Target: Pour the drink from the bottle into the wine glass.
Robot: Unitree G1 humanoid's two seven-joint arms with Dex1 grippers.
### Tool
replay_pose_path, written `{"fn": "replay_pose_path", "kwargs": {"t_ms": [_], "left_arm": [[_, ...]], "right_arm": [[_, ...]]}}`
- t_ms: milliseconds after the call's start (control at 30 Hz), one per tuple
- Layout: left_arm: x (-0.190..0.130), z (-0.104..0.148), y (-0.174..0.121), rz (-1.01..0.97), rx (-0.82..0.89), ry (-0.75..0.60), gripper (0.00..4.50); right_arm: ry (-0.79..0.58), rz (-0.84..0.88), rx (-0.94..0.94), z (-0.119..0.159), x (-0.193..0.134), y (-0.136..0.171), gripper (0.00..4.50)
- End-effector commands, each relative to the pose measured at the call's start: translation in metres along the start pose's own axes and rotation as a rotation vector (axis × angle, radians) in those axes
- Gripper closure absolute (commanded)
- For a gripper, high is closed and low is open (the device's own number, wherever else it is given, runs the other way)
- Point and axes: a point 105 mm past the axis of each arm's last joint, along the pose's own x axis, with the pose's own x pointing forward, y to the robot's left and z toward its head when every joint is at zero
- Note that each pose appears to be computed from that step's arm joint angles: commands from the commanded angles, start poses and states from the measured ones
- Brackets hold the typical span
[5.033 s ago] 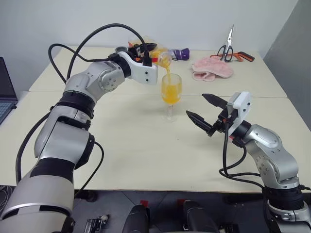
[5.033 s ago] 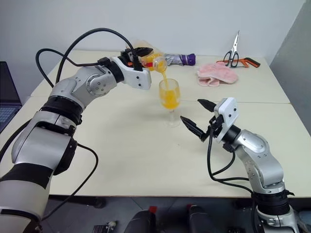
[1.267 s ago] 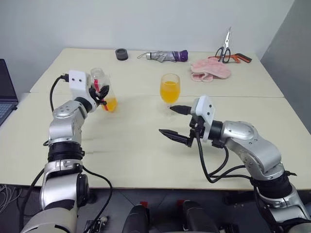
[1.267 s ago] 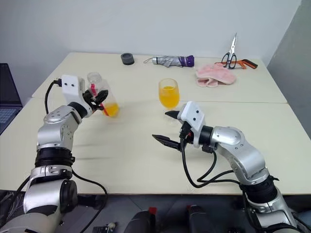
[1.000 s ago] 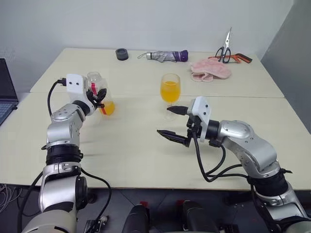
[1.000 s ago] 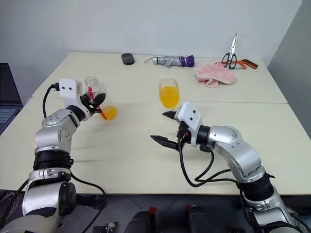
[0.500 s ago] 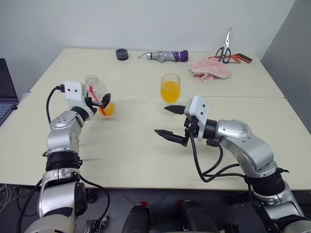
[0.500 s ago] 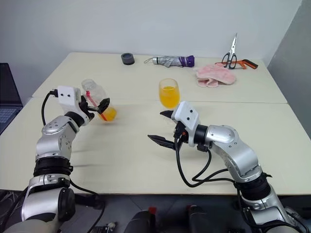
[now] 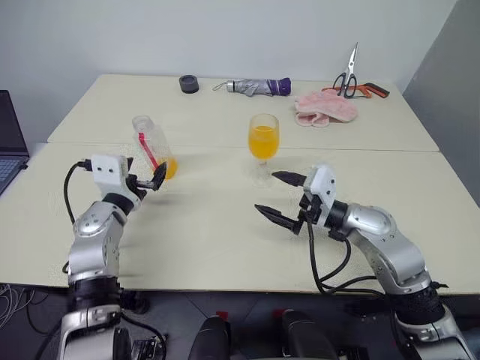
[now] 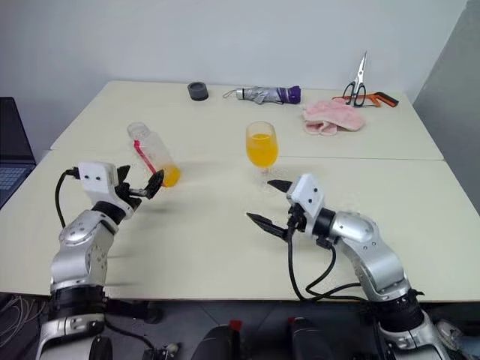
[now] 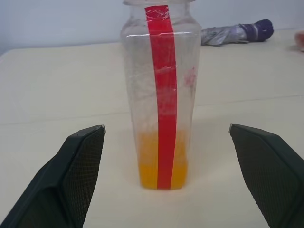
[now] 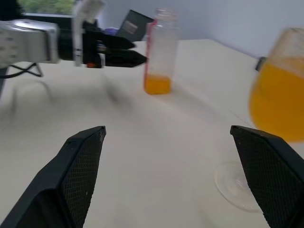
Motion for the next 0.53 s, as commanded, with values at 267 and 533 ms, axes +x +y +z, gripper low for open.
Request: {"fn": "replay_pose_path", "kwargs": {"t_ms": [267, 533], "left_arm": [[-0.033, -0.002, -0.015, 0.085, -0.028, -0.027, 0.03], [-0.047, -0.006, -0.005, 0.146, -0.039, -0.052, 0.03]], "right_arm": [[-0.060, -0.515, 0.037, -0.038, -0.031, -0.066, 0.00], [-0.059, -0.576, 0.067, -0.050, -0.031, -0.076, 0.00]]}}
